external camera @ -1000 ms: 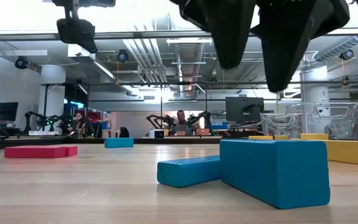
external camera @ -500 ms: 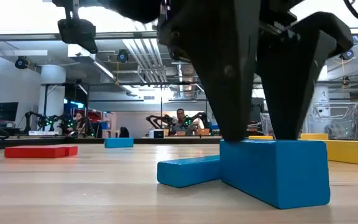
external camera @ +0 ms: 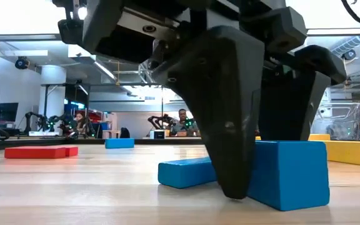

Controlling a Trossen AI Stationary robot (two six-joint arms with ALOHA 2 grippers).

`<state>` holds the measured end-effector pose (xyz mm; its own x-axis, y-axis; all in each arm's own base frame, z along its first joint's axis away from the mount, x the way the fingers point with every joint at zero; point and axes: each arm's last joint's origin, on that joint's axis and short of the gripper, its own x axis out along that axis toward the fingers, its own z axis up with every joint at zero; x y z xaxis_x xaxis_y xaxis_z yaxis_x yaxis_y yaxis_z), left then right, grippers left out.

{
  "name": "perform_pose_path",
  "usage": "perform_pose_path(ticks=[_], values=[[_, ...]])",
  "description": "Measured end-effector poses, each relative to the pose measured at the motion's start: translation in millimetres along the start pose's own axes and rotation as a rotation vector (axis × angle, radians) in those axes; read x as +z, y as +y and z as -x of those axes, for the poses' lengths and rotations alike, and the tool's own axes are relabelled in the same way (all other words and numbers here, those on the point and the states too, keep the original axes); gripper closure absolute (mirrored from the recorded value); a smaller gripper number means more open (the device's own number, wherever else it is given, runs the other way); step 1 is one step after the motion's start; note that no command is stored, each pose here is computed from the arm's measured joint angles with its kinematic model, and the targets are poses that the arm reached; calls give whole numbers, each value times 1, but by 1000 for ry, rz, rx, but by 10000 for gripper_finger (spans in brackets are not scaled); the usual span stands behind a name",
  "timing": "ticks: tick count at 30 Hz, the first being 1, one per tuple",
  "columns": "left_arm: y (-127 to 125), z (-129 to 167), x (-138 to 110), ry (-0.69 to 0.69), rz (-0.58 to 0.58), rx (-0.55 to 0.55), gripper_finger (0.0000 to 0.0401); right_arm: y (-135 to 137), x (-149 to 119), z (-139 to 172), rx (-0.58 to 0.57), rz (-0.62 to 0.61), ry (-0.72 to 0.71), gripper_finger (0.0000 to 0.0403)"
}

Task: Sort blocks
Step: Put the blue block into the bottom right transparent bin

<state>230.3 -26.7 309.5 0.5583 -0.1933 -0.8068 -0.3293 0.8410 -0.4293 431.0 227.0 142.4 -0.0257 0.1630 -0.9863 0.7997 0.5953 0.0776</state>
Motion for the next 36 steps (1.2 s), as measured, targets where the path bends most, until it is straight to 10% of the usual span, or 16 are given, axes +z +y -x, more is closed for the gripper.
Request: perform_pose_path(ticks=[6, 19, 36], values=[[0, 0, 0, -1, 3, -1, 7, 1, 0, 1, 9, -5, 0, 279], [-1, 0, 2, -17, 4, -11, 7, -11, -11, 61, 53, 6, 20, 278], [-5, 0, 8, -76, 27, -55, 7, -113, -41, 182, -57, -19, -177, 278]])
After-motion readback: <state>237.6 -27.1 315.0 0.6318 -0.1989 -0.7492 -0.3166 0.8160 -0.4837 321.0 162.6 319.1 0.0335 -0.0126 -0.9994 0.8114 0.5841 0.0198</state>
